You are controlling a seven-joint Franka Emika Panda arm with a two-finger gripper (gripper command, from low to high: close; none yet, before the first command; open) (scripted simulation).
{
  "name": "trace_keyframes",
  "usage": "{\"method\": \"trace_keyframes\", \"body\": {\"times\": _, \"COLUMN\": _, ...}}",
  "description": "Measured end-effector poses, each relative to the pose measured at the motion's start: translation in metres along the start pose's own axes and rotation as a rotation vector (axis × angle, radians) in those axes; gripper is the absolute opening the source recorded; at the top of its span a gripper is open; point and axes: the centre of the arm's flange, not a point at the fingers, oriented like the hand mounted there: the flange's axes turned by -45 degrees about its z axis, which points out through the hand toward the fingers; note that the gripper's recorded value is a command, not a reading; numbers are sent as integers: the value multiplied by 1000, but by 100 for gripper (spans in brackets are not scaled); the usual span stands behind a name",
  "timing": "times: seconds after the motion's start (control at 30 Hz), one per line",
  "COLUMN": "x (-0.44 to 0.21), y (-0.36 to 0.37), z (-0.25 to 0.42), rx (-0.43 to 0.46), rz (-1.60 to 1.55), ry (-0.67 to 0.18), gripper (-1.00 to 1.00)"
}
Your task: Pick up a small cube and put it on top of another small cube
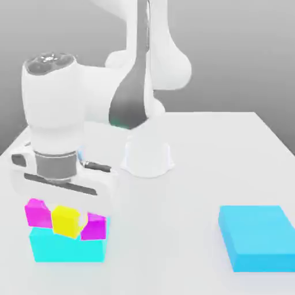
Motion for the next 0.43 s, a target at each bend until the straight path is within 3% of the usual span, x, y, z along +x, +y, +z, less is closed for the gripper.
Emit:
{"method": "trace_keyframes", "body": {"times": 0.17, "x": -35, "y": -1, "z": -27, "rx": 25, "rz": 169, "ry": -2, "gripper": -100}}
{"method": "trace_keyframes", "body": {"times": 0.3, "x": -39, "y": -3, "z": 18, "rx": 27, "rz": 190, "ry": -3, "gripper": -100}}
{"method": "trace_keyframes", "body": {"times": 0.33, "x": -40, "y": -3, "z": 26, "rx": 27, "rz": 191, "ry": -3, "gripper": 100}}
{"method": "trace_keyframes", "body": {"times": 0.43, "x": -40, "y": -3, "z": 26, "rx": 27, "rz": 191, "ry": -3, "gripper": 100}}
